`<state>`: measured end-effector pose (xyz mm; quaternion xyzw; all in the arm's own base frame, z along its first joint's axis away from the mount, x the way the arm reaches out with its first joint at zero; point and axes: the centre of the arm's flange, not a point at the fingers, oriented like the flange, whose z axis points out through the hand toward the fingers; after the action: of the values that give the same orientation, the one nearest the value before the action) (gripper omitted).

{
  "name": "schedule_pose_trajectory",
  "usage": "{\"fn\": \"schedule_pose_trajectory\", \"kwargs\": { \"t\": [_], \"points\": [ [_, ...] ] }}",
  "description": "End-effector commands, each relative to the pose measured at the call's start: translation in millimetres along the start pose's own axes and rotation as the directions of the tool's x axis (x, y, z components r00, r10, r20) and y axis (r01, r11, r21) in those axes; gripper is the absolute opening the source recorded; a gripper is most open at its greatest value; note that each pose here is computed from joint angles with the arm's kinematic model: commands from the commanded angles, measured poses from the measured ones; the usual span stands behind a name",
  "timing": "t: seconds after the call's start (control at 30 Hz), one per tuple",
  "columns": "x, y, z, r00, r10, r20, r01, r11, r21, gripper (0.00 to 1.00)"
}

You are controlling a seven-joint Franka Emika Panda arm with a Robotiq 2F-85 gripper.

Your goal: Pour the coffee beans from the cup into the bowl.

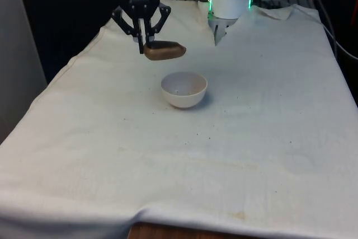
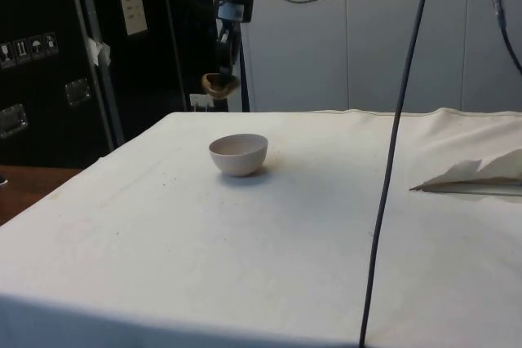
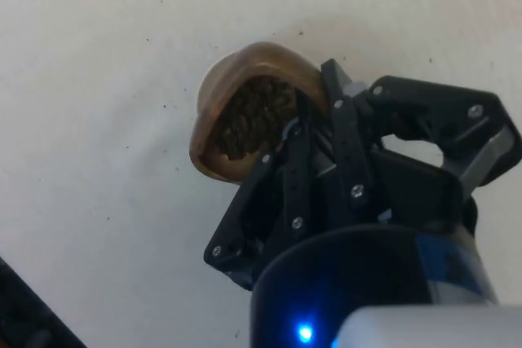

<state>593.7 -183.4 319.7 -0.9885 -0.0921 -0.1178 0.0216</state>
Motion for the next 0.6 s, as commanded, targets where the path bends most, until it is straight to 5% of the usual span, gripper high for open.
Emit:
{"fn": "schedule_pose_trajectory", "kwargs": {
  "t": [0.0,0.2,0.27,0.33,0.53,0.57],
  "points": [
    [-1.5,-1.6,-0.8,1.0,-0.003,-0.003,0.003,0.9998,-0.022,0.0],
    [-5.8,-6.6,-0.7,0.9996,-0.024,-0.012,0.024,0.998,-0.058,0.0],
    [-4.6,-6.9,0.1,0.9996,-0.026,-0.012,0.026,0.9988,-0.041,0.0],
    [-7.6,-9.4,-0.4,0.9991,-0.039,-0.015,0.038,0.9962,-0.079,0.0],
    [-11.7,-12.8,0.2,0.9979,-0.061,-0.022,0.058,0.9917,-0.114,0.0],
    [-10.0,-12.7,1.0,0.998,-0.06,-0.022,0.057,0.9939,-0.094,0.0]
  ]
}}
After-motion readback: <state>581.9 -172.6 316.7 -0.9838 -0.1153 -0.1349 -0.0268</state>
